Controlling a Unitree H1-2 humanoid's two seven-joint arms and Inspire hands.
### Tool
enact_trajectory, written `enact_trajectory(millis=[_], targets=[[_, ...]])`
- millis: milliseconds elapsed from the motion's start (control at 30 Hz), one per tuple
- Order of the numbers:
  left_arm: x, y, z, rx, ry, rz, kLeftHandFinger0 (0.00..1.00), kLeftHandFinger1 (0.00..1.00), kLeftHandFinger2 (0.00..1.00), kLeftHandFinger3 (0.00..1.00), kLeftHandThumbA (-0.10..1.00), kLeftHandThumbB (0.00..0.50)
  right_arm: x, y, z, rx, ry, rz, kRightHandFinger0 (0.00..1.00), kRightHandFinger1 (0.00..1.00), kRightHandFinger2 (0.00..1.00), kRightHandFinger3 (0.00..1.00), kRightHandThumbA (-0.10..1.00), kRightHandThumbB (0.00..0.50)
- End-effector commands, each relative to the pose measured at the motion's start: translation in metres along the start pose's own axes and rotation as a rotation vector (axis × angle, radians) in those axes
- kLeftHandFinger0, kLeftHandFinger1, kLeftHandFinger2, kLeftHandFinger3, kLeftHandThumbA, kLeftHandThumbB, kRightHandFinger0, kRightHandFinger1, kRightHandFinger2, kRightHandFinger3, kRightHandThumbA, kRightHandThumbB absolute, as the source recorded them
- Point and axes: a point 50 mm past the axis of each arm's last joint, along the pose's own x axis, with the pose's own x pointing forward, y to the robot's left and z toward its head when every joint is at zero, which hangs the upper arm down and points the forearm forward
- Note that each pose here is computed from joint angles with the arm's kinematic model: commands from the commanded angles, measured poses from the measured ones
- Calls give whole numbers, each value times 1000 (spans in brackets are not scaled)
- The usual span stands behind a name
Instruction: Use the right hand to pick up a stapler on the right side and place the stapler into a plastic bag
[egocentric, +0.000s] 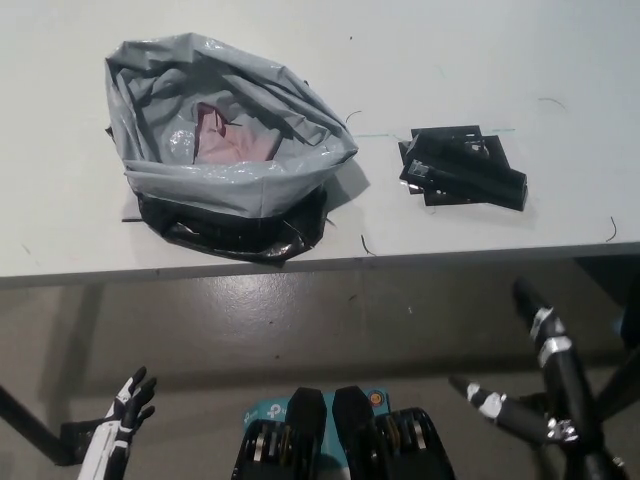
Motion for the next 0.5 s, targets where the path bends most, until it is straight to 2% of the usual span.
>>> enact_trajectory(millis=[0, 33, 100, 167, 200, 267, 300, 400, 467], targets=[[7, 7, 16, 14, -92, -2, 1000, 1000, 1000, 1000, 1000, 107, 60, -39, 77, -87, -156, 1, 1000, 1000, 1000, 1000, 897, 275], [6, 8, 15, 14, -92, -1, 1000, 1000, 1000, 1000, 1000, 105, 72, -45, 87, -114, -164, 9, 1000, 1000, 1000, 1000, 924, 274], [6, 9, 15, 13, -94, 0, 1000, 1000, 1000, 1000, 1000, 101, 105, -57, 100, -160, -165, 41, 1000, 1000, 1000, 1000, 904, 308], [6, 10, 14, 12, -92, -1, 1000, 1000, 1000, 1000, 1000, 107, 126, -61, 105, -160, -142, 79, 1000, 1000, 1000, 1000, 900, 322], [6, 11, 14, 16, -89, -2, 1000, 1000, 1000, 1000, 1000, 110, 144, -63, 107, -139, -123, 125, 1000, 1000, 1000, 1000, 859, 322], [5, 11, 13, 16, -88, -1, 1000, 1000, 1000, 1000, 1000, 111, 172, -66, 113, -201, -88, 198, 1000, 1000, 1000, 1000, 883, 314], [6, 11, 13, 17, -90, 0, 1000, 1000, 1000, 1000, 1000, 113, 187, -67, 115, -235, -67, 232, 1000, 1000, 1000, 1000, 898, 326], [5, 11, 12, 16, -86, -3, 1000, 1000, 1000, 1000, 1000, 117, 222, -63, 115, -328, 6, 311, 1000, 1000, 1000, 1000, 914, 301], [5, 10, 12, 17, -88, -4, 1000, 1000, 1000, 1000, 1000, 111, 240, -61, 113, -379, 42, 340, 1000, 1000, 1000, 1000, 910, 302]])
